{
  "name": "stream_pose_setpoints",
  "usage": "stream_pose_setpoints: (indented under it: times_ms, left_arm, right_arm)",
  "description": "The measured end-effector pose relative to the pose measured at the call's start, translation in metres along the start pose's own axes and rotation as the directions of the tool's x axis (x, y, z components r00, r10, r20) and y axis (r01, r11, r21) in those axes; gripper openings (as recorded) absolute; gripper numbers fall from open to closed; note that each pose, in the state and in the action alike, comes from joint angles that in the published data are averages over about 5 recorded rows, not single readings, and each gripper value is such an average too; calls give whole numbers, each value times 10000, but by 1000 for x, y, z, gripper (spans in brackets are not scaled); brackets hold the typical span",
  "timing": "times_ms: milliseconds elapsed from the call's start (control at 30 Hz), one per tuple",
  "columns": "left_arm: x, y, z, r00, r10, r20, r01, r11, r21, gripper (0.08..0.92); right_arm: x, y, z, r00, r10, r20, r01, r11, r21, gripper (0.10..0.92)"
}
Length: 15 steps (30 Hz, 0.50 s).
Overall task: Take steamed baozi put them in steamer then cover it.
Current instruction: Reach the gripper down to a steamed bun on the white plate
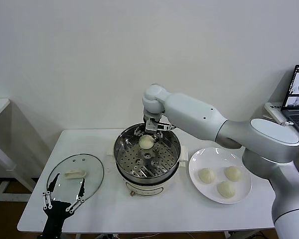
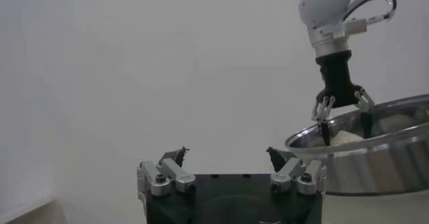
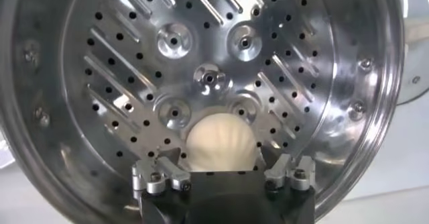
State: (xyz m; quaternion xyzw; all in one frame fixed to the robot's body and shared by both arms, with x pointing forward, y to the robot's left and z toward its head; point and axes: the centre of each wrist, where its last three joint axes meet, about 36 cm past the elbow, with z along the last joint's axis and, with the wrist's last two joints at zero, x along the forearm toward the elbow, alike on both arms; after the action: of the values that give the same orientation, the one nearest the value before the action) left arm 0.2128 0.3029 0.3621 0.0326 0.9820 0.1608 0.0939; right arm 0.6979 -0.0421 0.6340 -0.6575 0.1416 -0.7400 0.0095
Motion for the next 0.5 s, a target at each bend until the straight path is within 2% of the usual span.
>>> stream_pose_setpoints:
  times_ms: [133,233,367,500]
  left_arm:
    - [0,0,0,10000,4,1,-4,10000,0,823]
    - [-1,-1,0,10000,27,9,-27,10000,12,823]
    - [-2,-3,0,10000,87,25,-87,10000,34,823]
    - [-3,-5,-1,9999,162,43,-163,9999,53,823]
  right_arm:
    - [37,28,15,9989,461,54,-447,9865,-1575,823]
    - [67,61,29,9974,720,-46,-698,9473,-3125,823]
    - [90,118,46,9969,774,-117,-720,8483,-5246,823]
    - [90,183,54,9981,612,38,-411,7132,-6998,823]
